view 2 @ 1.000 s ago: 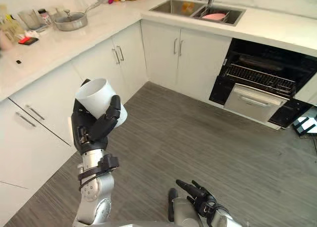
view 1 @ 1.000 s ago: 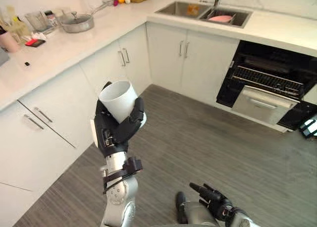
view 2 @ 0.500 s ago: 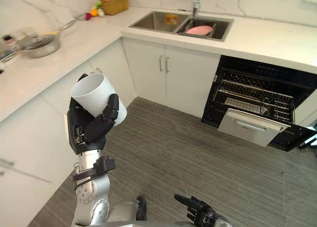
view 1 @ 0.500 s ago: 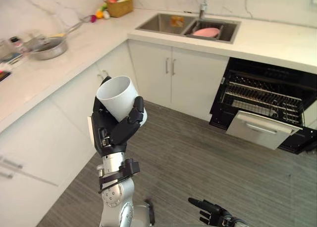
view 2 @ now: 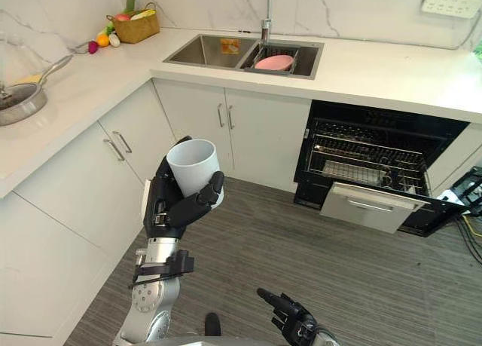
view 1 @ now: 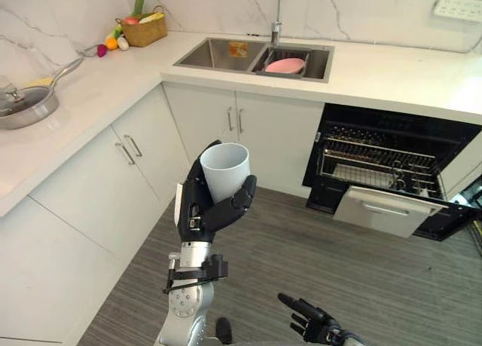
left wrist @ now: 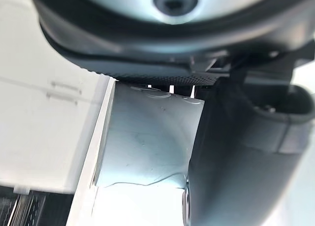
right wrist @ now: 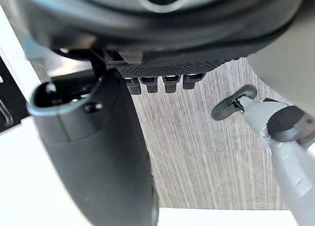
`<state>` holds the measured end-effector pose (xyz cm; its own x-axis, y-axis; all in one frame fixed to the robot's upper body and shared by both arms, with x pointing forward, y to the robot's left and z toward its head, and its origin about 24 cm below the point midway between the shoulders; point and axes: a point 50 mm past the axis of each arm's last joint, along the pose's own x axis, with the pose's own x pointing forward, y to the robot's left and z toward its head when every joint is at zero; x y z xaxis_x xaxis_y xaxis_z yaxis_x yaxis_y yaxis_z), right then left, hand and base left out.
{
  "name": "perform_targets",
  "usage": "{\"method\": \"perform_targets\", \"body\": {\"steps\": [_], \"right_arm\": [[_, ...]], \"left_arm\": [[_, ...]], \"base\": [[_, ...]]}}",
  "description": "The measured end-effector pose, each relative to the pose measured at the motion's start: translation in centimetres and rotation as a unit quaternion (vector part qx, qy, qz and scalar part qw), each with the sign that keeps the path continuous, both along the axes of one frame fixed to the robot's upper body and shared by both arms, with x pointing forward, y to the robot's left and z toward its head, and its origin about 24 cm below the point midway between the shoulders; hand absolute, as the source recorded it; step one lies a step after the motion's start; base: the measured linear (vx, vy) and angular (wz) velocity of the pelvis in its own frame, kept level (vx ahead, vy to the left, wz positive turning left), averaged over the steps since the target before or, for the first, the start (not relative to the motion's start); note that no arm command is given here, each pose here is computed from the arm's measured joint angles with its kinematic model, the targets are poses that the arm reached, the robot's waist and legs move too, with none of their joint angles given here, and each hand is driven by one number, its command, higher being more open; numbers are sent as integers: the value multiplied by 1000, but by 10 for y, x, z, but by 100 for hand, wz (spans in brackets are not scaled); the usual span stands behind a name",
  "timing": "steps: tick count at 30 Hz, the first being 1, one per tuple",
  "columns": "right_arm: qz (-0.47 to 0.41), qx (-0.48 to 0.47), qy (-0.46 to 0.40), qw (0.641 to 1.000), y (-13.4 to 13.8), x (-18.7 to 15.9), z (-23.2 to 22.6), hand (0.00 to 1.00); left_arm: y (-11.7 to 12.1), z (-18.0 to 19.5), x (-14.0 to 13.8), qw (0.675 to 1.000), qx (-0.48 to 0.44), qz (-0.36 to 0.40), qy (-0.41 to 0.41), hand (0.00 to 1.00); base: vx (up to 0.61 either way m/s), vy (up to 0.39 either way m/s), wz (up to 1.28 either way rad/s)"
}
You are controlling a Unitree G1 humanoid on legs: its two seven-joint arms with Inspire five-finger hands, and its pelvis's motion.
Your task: Walk over to the sink, pick up the cup, carry it to the dishwasher, place the cup inside the dishwasher, then close the dishwasher door
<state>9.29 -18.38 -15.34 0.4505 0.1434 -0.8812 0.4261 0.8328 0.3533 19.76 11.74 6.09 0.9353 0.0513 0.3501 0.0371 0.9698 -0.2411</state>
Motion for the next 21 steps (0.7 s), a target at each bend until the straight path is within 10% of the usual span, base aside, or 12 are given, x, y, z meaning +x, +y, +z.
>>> {"method": "perform_targets", "body": {"steps": [13,21], "right_arm": [[-2,-33,-75,997,9,19,8,100],[-88,-203,-155,963,-17,35,52,100]], "left_arm": [[48,-7,0,992,2,125,17,0],[13,9,-22,997,-54,51,-13,0]], "base": [[323,103,15],[333,-43,-45]]}}
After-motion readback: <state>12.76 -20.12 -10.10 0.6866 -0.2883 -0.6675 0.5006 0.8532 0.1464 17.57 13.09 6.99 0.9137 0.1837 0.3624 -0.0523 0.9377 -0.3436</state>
